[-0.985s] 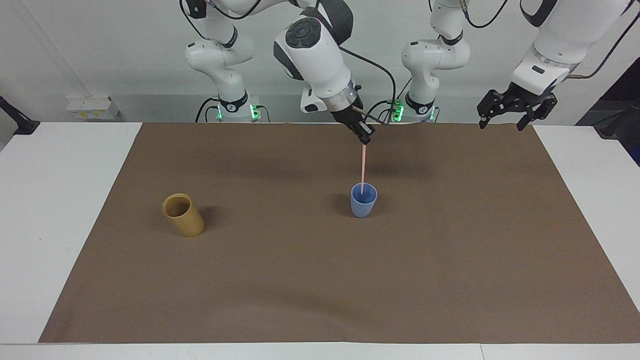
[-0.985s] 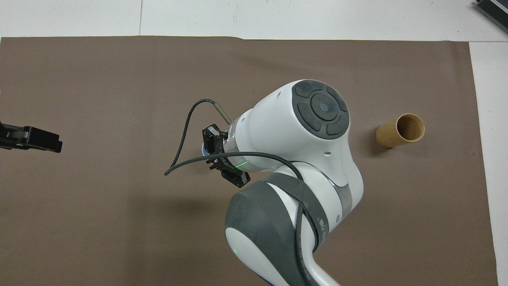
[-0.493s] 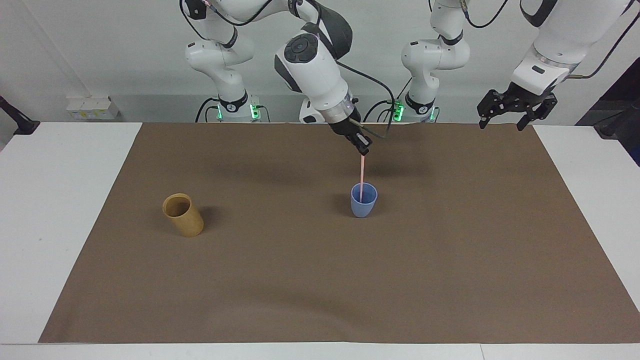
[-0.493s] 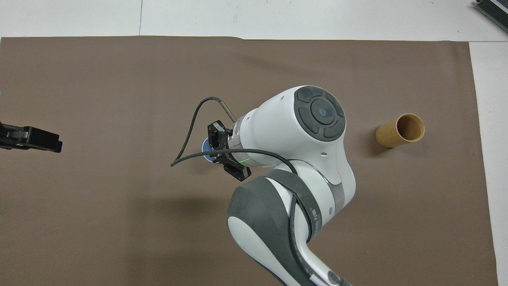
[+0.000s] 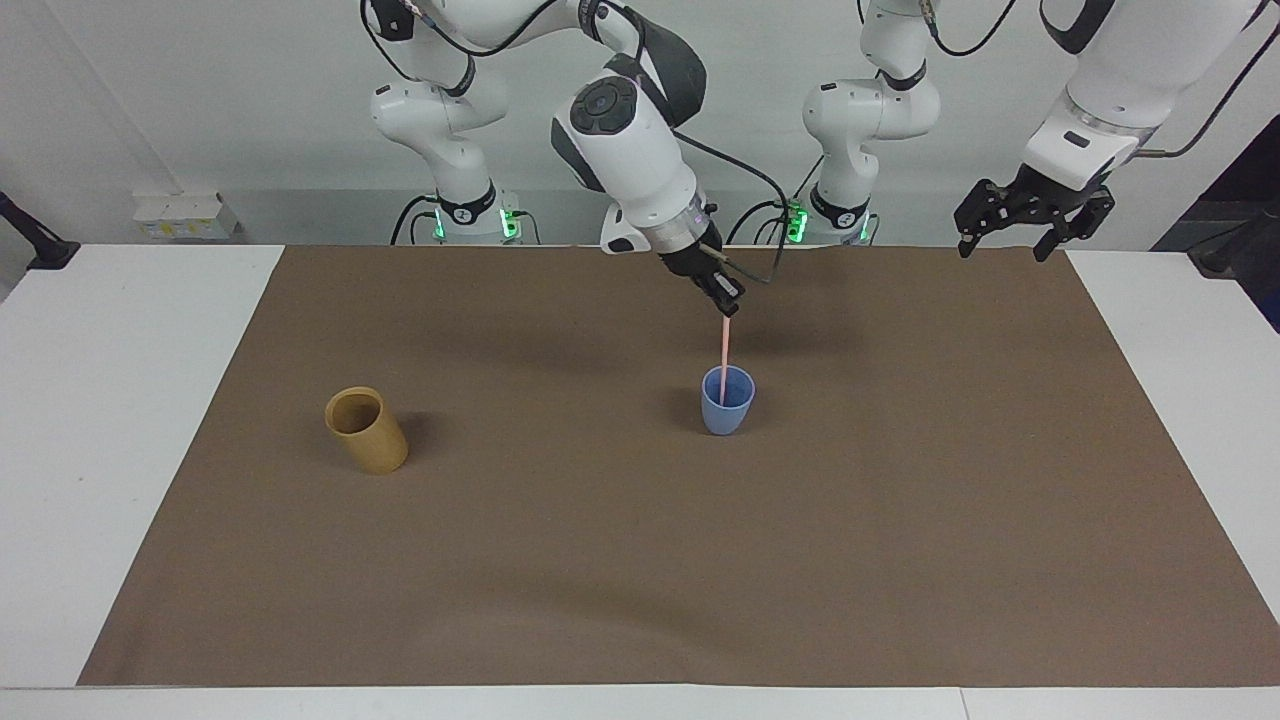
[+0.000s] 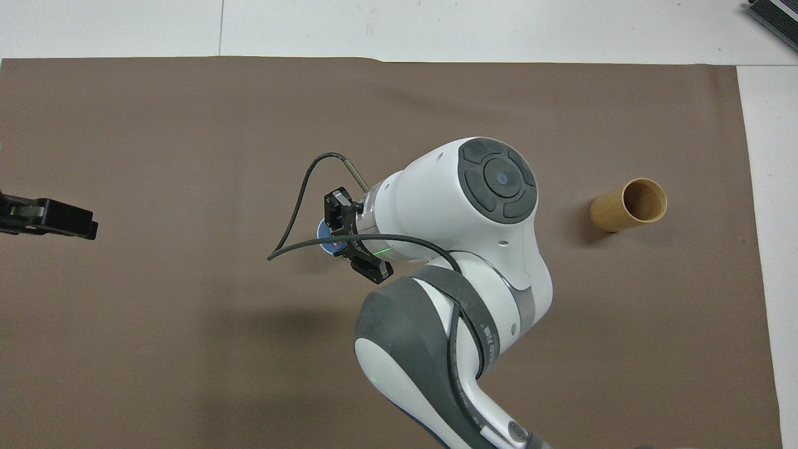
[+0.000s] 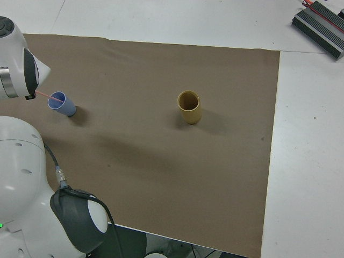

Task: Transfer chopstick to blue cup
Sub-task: 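Lower the stick into the blue cup and open the right gripper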

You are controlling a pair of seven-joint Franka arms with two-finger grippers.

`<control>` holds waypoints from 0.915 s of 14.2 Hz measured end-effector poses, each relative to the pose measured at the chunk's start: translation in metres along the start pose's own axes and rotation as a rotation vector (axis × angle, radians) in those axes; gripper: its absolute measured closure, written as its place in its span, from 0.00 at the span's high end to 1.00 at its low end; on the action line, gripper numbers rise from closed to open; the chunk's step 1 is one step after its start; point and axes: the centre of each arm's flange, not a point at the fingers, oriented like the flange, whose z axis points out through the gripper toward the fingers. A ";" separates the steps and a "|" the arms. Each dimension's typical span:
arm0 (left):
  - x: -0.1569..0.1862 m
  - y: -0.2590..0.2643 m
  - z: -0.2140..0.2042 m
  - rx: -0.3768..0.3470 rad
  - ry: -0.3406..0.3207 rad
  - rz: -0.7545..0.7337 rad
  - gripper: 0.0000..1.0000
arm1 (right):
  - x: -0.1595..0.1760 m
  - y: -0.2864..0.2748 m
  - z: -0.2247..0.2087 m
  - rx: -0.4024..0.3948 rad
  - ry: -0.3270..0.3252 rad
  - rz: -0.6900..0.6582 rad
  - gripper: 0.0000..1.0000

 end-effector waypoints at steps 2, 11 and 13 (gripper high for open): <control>0.000 0.000 0.000 0.000 0.000 0.000 1.00 | 0.001 0.000 -0.001 0.001 0.015 -0.011 0.31; 0.000 0.000 0.000 0.000 0.000 0.000 1.00 | 0.007 -0.007 -0.031 0.028 0.090 -0.107 0.87; 0.000 0.000 0.000 0.000 0.000 0.000 1.00 | 0.008 -0.004 -0.044 0.021 0.161 -0.159 0.90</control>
